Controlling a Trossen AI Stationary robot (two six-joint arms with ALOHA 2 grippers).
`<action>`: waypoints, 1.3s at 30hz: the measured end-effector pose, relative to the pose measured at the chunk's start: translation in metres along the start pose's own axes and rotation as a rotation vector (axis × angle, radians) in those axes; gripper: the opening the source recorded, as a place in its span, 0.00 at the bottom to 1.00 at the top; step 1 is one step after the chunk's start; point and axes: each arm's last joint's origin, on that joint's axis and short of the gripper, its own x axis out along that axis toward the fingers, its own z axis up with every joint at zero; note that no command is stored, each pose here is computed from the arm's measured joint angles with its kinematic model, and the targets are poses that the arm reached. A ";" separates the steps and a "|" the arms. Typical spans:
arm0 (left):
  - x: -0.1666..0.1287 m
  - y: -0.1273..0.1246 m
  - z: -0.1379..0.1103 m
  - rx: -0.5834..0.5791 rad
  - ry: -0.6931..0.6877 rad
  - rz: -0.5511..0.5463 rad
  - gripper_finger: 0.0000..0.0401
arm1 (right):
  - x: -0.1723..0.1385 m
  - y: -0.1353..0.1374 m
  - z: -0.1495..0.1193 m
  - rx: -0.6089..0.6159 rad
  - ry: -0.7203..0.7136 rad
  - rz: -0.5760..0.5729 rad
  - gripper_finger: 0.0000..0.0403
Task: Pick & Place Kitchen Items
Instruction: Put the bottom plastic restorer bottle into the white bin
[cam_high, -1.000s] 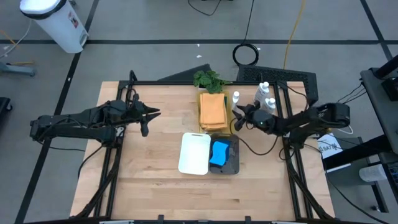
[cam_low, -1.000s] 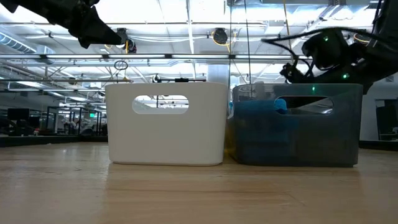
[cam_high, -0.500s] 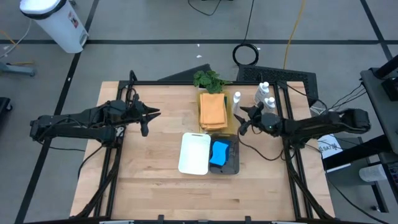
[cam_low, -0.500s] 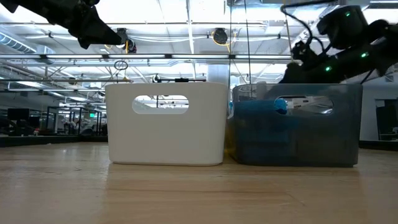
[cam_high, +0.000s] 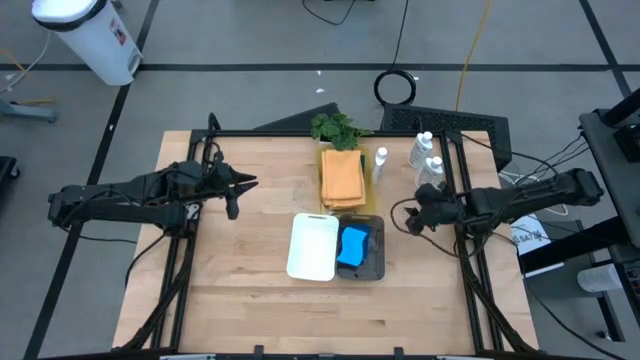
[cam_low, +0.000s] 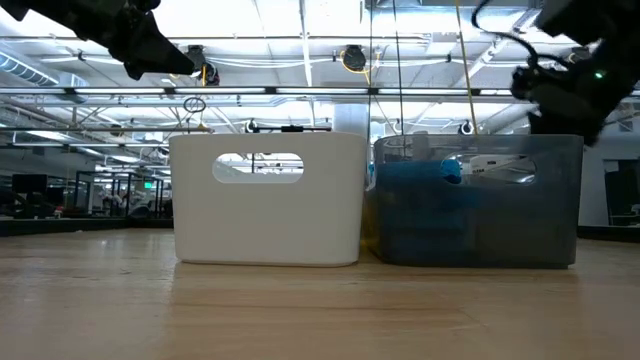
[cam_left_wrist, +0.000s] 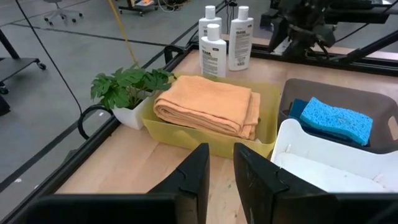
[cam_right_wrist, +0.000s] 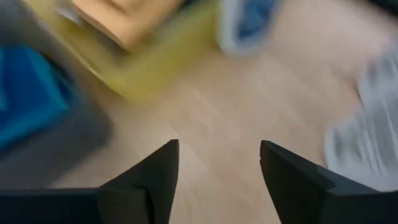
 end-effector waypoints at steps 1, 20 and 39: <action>0.000 0.000 0.000 0.000 -0.001 0.000 0.20 | -0.001 -0.003 -0.004 0.026 0.035 -0.027 0.50; 0.000 0.000 0.000 0.000 -0.003 0.000 0.20 | -0.037 -0.020 0.006 0.087 0.119 -0.085 0.30; 0.000 0.000 0.000 0.002 -0.003 0.001 0.20 | -0.135 -0.002 0.125 -0.221 -0.583 -0.123 0.41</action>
